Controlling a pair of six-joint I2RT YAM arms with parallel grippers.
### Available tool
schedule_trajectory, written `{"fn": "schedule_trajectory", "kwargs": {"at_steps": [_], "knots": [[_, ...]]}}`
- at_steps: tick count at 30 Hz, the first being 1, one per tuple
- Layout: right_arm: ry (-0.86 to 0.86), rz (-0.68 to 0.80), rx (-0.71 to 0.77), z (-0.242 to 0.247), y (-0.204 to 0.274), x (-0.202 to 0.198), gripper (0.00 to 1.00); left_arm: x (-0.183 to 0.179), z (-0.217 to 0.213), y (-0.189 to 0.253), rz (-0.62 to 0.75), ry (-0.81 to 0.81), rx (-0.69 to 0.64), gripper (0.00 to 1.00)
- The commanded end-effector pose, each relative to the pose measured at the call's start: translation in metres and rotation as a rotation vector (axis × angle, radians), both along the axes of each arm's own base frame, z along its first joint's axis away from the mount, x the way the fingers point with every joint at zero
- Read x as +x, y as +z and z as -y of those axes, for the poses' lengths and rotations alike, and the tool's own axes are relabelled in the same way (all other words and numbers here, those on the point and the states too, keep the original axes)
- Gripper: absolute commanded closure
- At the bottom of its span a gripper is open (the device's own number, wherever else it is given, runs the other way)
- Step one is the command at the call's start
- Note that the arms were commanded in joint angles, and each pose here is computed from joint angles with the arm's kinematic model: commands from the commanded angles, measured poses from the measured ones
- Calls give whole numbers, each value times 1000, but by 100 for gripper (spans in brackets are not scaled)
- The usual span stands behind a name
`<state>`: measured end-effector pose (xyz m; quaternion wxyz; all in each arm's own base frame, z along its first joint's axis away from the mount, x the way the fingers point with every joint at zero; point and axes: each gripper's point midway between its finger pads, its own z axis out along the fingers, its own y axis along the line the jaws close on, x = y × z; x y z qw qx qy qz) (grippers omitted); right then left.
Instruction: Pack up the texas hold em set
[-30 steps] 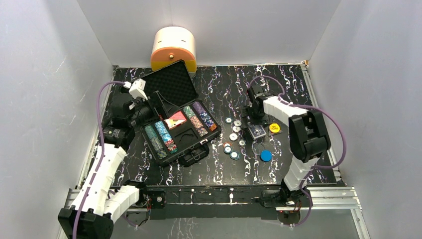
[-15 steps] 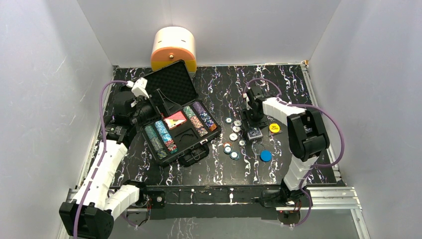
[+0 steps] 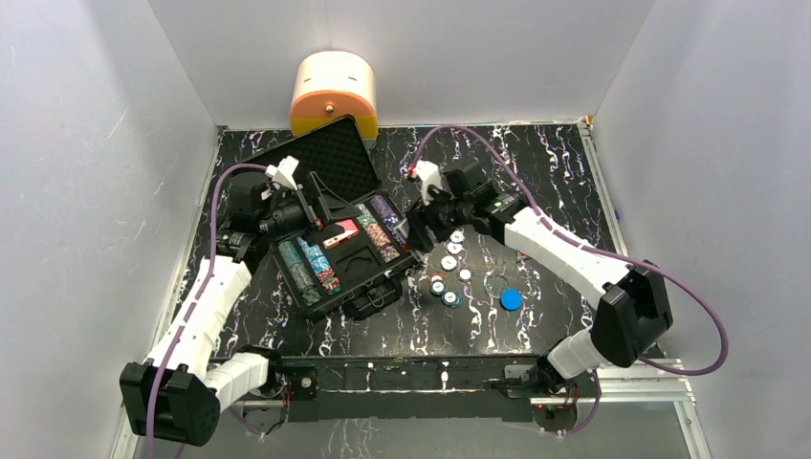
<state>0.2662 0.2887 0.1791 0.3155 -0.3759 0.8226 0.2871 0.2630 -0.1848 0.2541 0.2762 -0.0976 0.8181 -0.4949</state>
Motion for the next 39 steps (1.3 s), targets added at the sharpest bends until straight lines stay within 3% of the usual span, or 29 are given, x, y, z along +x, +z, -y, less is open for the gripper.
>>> {"fn": "schedule_trajectory", "kwargs": {"at_steps": [1,8,14,20,22,28,29,34,36,37,39], "knots": [[216,84,105,-52,35,-27,40,-25,24,0,-85,-162,-78,2],[367,95,160,-85,43,-59,40,-43,37,-27,-228,-260,-112,6],[419,81,123,-99,38,-67,40,-56,48,-45,-332,-292,-118,40],[434,58,91,-107,26,-70,40,-62,49,-51,-361,-309,-116,56],[438,57,91,-109,25,-71,39,-63,49,-50,-349,-322,-112,65],[401,86,141,-109,39,-73,16,-51,45,-28,-162,-303,-52,100],[388,93,155,-108,42,-72,11,-49,45,-25,-139,-296,-44,100],[251,150,201,-93,57,-66,6,-32,31,-12,6,-164,40,100],[48,209,239,-79,74,-43,6,-22,18,-13,48,-60,101,100],[-130,189,298,-70,85,-30,6,-17,11,-14,65,-7,128,100],[-331,175,414,-52,97,-19,6,-8,-6,-18,88,112,184,100]]}}
